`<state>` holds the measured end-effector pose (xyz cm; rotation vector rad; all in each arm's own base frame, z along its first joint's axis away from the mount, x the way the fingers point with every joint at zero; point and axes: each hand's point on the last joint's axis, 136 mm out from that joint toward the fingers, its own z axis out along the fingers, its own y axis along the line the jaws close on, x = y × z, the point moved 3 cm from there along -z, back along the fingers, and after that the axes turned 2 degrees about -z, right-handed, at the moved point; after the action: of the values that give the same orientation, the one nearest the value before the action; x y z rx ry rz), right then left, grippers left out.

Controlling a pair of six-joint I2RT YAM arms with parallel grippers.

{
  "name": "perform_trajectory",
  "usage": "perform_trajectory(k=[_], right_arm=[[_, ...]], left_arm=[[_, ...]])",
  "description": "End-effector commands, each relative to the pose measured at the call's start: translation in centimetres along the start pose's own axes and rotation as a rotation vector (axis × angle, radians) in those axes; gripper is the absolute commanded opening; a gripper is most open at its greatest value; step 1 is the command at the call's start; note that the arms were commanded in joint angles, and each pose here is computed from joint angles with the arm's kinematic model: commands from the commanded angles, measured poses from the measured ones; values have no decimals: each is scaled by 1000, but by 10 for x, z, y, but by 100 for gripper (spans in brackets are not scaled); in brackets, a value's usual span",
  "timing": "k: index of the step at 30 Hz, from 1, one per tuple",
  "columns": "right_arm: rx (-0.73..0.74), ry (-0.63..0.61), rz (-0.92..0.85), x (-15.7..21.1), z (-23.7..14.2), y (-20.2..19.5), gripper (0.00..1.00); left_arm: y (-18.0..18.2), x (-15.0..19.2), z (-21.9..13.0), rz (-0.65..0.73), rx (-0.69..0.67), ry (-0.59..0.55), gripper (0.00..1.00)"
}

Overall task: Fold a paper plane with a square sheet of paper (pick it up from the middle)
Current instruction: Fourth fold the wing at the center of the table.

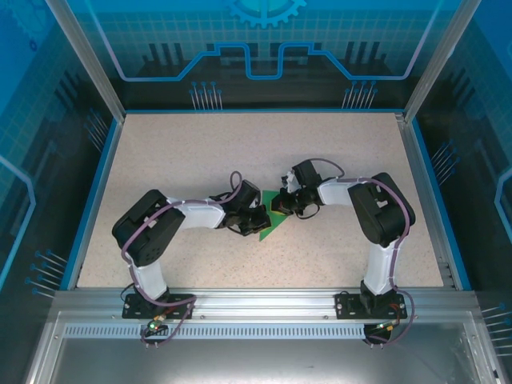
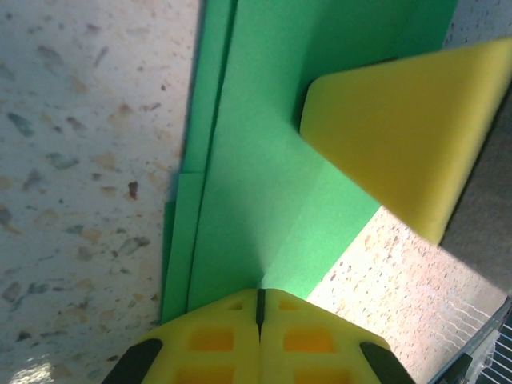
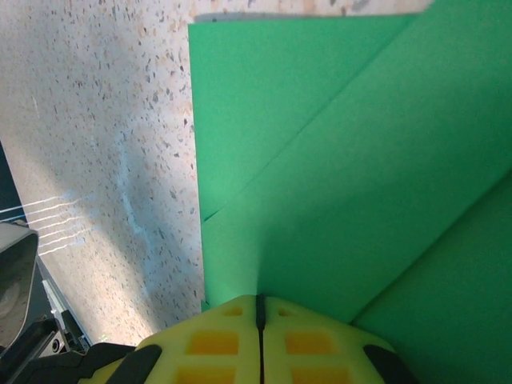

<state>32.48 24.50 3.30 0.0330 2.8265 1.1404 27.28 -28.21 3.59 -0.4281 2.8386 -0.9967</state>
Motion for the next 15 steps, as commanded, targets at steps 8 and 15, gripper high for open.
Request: perform_trajectory(k=[8, 15], right_arm=[[103, -99, 42, -54, -14, -45, 6], [100, -121, 57, -71, -21, -54, 6]], left_arm=[[61, 24, 0, -28, -182, 39, 4], [63, 27, 1, -31, -173, 49, 4]])
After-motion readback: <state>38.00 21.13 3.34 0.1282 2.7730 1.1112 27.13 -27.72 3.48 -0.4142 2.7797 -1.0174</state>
